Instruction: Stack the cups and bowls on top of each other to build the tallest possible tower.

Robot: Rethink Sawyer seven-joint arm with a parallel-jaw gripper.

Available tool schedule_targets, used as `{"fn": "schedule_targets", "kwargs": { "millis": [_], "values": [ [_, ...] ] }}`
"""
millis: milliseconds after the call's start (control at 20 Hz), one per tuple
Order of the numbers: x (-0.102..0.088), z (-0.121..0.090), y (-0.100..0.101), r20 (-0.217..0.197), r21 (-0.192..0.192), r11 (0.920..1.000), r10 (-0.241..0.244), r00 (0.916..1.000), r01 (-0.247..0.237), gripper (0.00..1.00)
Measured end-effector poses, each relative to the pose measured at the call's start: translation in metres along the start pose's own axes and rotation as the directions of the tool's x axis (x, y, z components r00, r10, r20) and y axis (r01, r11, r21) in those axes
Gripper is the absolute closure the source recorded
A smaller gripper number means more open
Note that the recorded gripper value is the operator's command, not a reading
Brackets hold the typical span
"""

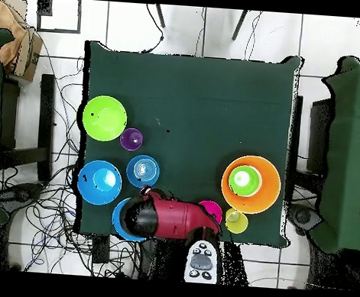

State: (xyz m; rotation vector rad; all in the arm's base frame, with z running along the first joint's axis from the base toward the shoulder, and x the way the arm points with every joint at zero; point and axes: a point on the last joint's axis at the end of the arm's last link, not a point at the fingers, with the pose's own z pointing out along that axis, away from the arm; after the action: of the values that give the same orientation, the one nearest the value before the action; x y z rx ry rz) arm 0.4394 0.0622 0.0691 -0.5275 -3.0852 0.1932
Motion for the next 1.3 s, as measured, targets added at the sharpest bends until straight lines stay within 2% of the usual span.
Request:
{"fn": "schedule_targets", "kwargs": {
  "millis": [200,450,500,650,800,950,1000,1300],
  "values": [
    [0.01,0.009,-0.01,-0.008,0.015,0.9984,-0.054,0.9985,0.054,0.0],
    [0.016,0.014,-0.014,-0.016,0.024,0.9956,-0.09,0.9958,0.09,0.0],
    [0.018,0.014,-0.016,-0.013,0.028,0.9933,-0.112,0.9936,0.113,0.0],
    [0.02,0.014,-0.018,-0.009,0.03,0.9899,-0.138,0.9904,0.138,0.0],
    [0.023,0.015,-0.022,-0.003,0.029,0.9781,-0.206,0.9786,0.206,0.0],
    [0.025,0.017,-0.025,-0.008,0.026,0.9696,-0.243,0.9699,0.243,0.0],
    [0.026,0.019,-0.026,-0.012,0.021,0.9612,-0.275,0.9614,0.275,0.0],
    [0.03,0.023,-0.026,-0.033,0.01,0.9438,-0.33,0.9434,0.33,0.0]
  ]
}}
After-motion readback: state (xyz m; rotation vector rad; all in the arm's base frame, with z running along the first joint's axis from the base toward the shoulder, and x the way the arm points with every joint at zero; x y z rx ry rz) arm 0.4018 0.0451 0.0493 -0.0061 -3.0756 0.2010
